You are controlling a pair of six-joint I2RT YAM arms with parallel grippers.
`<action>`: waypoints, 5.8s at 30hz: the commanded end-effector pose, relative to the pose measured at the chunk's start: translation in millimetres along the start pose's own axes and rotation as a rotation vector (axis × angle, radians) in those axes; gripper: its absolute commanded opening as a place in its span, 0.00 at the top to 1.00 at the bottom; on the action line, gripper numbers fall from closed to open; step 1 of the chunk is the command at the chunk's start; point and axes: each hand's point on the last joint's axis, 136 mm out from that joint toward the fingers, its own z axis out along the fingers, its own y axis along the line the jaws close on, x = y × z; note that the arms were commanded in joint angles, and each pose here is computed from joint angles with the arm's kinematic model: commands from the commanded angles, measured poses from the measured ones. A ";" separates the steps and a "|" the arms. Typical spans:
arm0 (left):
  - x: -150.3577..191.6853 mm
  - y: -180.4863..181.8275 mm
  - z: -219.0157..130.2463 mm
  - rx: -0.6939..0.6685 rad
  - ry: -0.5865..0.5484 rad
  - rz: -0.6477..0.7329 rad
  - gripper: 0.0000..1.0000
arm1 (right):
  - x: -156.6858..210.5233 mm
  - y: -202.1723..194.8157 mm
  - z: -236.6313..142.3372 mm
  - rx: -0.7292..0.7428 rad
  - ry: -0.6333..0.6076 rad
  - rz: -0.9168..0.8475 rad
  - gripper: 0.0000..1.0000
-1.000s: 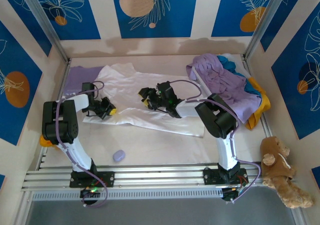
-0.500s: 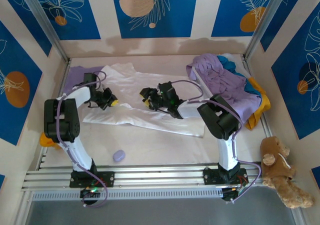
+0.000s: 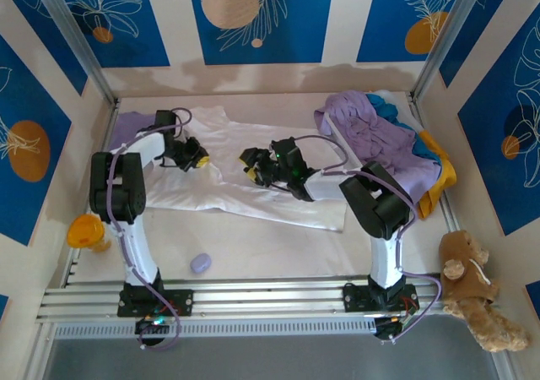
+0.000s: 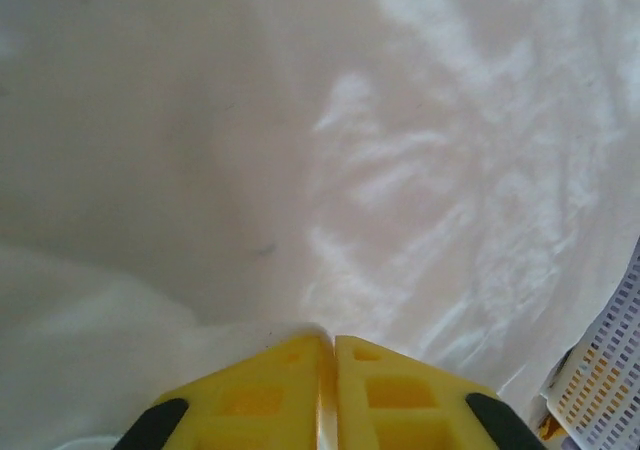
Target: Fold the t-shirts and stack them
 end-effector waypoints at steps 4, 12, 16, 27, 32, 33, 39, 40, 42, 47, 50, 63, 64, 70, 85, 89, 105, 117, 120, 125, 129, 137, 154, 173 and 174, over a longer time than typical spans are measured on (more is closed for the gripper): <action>0.1 -25.6 11.6 0.068 0.051 0.021 0.75 | 0.3 6.6 -16.7 -0.008 0.003 -0.018 0.44; 2.5 -54.5 -5.3 0.142 0.046 0.110 0.64 | -4.2 3.3 -27.1 0.004 -0.010 -0.023 0.44; -0.2 -43.6 -25.8 0.023 0.000 0.160 0.57 | -4.3 5.1 -26.7 0.004 -0.005 -0.029 0.44; -1.4 8.8 -40.8 -0.137 -0.028 0.084 0.48 | -4.1 -2.8 -28.2 0.025 0.000 -0.015 0.44; -8.2 22.5 -37.0 -0.192 -0.052 0.088 0.46 | -5.4 -5.6 -30.5 0.029 -0.005 -0.011 0.44; -10.2 24.9 -36.6 -0.206 -0.057 0.093 0.46 | -6.2 -5.6 -31.3 0.028 -0.006 -0.009 0.44; -34.6 30.4 -40.2 -0.292 -0.127 0.153 0.46 | -9.1 -6.0 -39.7 0.028 -0.015 -0.009 0.44; -39.7 29.0 -40.4 -0.302 -0.133 0.159 0.46 | -9.8 -7.0 -41.5 0.030 -0.017 -0.008 0.44; -48.2 23.8 -39.6 -0.305 -0.133 0.173 0.46 | -11.3 -6.7 -45.4 0.028 -0.022 -0.008 0.44; -70.5 -5.3 -38.2 -0.216 -0.188 0.213 0.46 | -13.9 -7.2 -56.1 0.042 -0.036 -0.021 0.44; -76.0 -18.8 -42.7 -0.183 -0.199 0.226 0.46 | -13.1 -6.7 -64.9 0.063 -0.034 -0.042 0.44; 23.9 26.7 -59.8 -0.188 -0.067 0.220 0.44 | 18.0 -55.0 -142.4 0.686 0.059 -0.255 0.43; 31.3 34.7 -56.9 -0.194 -0.055 0.212 0.44 | 21.0 -62.1 -144.9 0.713 0.077 -0.251 0.43; 59.4 77.8 -44.7 -0.260 -0.025 0.184 0.44 | 38.6 -101.1 -148.1 0.769 0.157 -0.206 0.43; 110.0 139.2 -35.8 -0.372 0.059 0.114 0.43 | 56.7 -167.5 -170.4 0.895 0.212 -0.104 0.44; 125.4 146.1 -45.3 -0.388 0.063 0.095 0.42 | 65.4 -177.9 -181.7 0.912 0.221 -0.070 0.44; 158.4 129.4 -91.1 -0.315 -0.025 0.100 0.40 | 91.1 -159.3 -244.3 0.830 0.157 -0.086 0.44; 56.6 103.2 -137.4 -0.374 -0.130 0.140 0.45 | 32.4 -139.0 -288.7 0.891 0.024 -0.119 0.44; 35.8 106.9 -136.6 -0.360 -0.133 0.121 0.54 | 24.1 -142.0 -294.7 0.906 0.011 -0.118 0.44; 15.9 118.3 -121.1 -0.350 -0.099 0.106 0.60 | 14.4 -145.9 -298.6 0.914 0.007 -0.111 0.45; 11.4 125.6 -105.8 -0.344 -0.047 0.114 0.60 | 8.3 -148.5 -299.2 0.924 0.014 -0.110 0.45; 2.5 135.6 -96.2 -0.373 -0.024 0.135 0.69 | -0.8 -150.9 -300.8 0.918 0.021 -0.096 0.45; -8.4 124.7 -129.6 -0.351 -0.162 0.120 0.95 | -11.3 -159.4 -300.4 0.928 0.012 -0.075 0.45; 8.2 121.9 -133.9 -0.289 -0.143 0.072 0.48 | 12.8 -129.5 -245.5 0.806 0.096 -0.108 0.45; 14.9 120.0 -133.5 -0.287 -0.135 0.074 0.46 | 18.2 -128.5 -238.0 0.789 0.112 -0.102 0.45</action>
